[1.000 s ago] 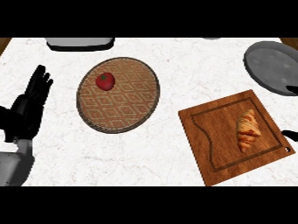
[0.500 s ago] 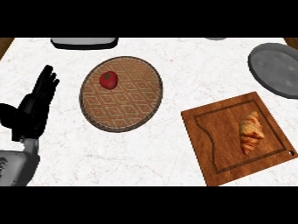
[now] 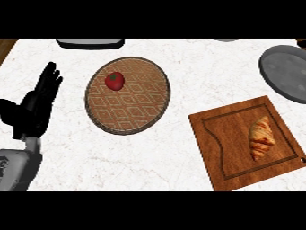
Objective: Pick the croissant from the cutting board and place it in the pan
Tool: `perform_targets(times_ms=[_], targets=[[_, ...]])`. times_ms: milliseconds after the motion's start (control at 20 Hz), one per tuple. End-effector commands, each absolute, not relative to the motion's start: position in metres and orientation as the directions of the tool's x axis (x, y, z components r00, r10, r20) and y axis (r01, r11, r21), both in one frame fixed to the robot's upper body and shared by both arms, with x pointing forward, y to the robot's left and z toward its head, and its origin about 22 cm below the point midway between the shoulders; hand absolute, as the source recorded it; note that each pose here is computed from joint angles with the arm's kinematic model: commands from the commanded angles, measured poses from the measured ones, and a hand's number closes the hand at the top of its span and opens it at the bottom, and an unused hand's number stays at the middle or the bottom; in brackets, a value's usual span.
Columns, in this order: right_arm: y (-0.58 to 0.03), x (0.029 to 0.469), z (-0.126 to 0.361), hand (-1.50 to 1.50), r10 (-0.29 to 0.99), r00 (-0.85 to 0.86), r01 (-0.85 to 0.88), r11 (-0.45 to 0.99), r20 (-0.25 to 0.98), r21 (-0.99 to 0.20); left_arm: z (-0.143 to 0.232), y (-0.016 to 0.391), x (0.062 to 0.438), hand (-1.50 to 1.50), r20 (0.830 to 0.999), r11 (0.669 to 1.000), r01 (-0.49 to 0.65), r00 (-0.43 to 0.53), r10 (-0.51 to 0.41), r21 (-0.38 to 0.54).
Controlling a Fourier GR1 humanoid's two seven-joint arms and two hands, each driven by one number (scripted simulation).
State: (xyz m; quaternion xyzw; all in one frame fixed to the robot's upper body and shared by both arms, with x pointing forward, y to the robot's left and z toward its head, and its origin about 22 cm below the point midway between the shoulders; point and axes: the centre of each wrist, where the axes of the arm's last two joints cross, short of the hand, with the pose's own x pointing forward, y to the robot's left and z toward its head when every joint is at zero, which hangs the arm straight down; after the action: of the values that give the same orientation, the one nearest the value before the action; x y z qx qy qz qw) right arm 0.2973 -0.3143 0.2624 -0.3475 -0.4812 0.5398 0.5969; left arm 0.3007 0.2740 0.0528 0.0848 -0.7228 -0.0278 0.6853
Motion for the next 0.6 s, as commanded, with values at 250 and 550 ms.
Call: perform_targets(times_ms=[250, 550], targets=[[-0.259, 0.327, 0.233, -1.5, 0.953, -0.078, -0.452, 0.229, 0.294, -0.862, 0.043, 0.265, 0.303, 0.0, 0.986, 0.984, -0.093, -0.047, -0.158, 0.153], [-0.245, 0.309, 0.212, -1.5, 0.973, -0.033, -0.493, 0.184, 0.23, -0.85, 0.042, 0.26, 0.279, 0.0, 0.987, 0.983, -0.101, -0.036, -0.155, 0.151]])
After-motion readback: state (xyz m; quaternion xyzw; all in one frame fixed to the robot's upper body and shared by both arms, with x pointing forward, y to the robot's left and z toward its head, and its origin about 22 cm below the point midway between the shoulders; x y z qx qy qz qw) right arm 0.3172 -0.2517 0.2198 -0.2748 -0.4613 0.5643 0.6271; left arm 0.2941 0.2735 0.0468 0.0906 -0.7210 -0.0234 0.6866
